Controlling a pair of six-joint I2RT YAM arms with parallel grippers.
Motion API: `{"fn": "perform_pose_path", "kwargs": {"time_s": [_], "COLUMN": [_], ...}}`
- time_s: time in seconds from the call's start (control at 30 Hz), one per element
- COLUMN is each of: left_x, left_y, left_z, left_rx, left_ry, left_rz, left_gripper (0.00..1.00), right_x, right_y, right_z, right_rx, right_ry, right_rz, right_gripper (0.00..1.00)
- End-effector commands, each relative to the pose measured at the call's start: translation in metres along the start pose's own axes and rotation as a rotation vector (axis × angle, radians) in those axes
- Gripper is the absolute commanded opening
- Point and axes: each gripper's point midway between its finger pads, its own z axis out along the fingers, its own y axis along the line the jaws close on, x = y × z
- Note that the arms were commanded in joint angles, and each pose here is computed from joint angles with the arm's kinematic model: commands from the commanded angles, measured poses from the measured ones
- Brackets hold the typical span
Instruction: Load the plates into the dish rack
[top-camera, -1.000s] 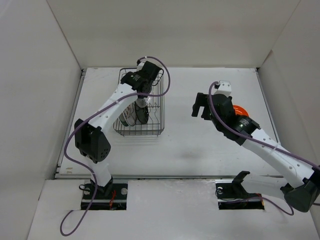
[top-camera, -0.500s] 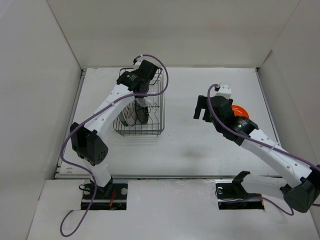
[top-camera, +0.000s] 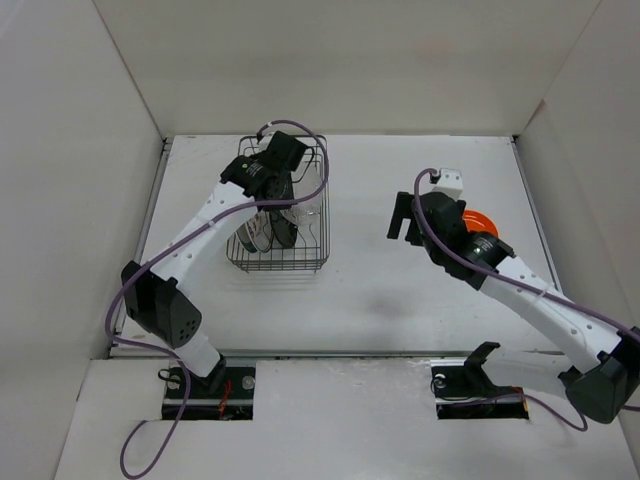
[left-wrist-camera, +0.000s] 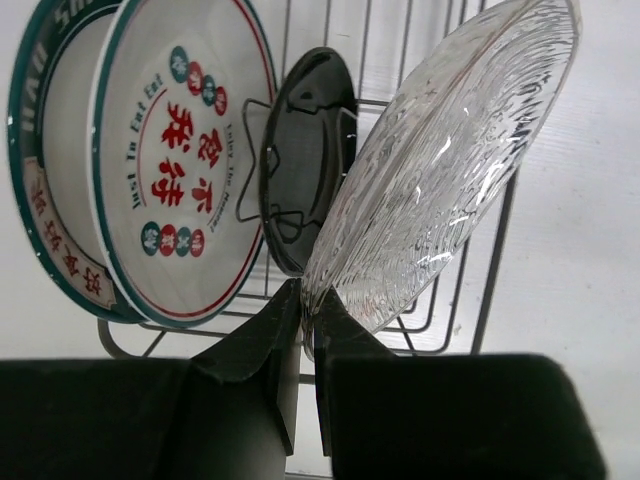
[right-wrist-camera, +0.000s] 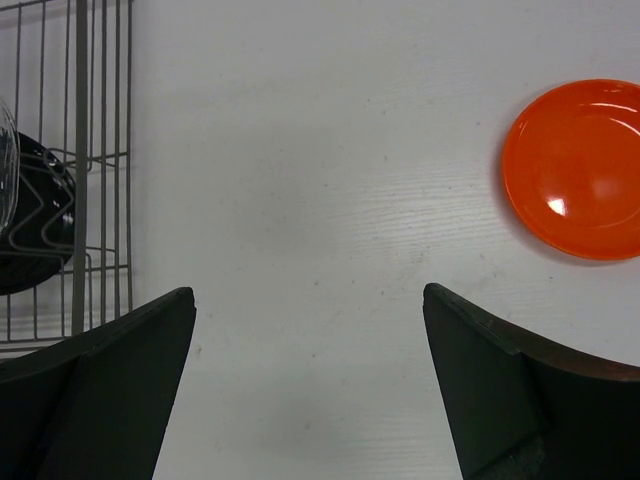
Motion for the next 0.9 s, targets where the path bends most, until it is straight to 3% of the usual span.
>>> {"fn": "perform_pose_path", "kwargs": {"time_s": [0.0,0.27,0.87], "left_x": [-0.011,-0.018,0.002], "left_y": [0.014,0.044,0.041], "left_z": [0.001,-0.003,0.015], "left_rx": [-0.094,-0.253,-0.249], "left_ry": [-0.069,-0.179,-0.110], "left_rz": [-0.067,-0.128,-0.099], "left_gripper": [0.00,0.00,0.00], "right_x": [-0.014,-0.003,0.012], "right_y": [-0.006,-0.008,-0.018], "right_z": [-0.010,-0.014,-0.022], "right_rx": [0.005,-0.009,-0.021], "right_ry": [-0.052,-0.042,-0.045], "right_rz": [0.086,0.099,0.127], "right_gripper": [1.00,1.00,1.00]}}
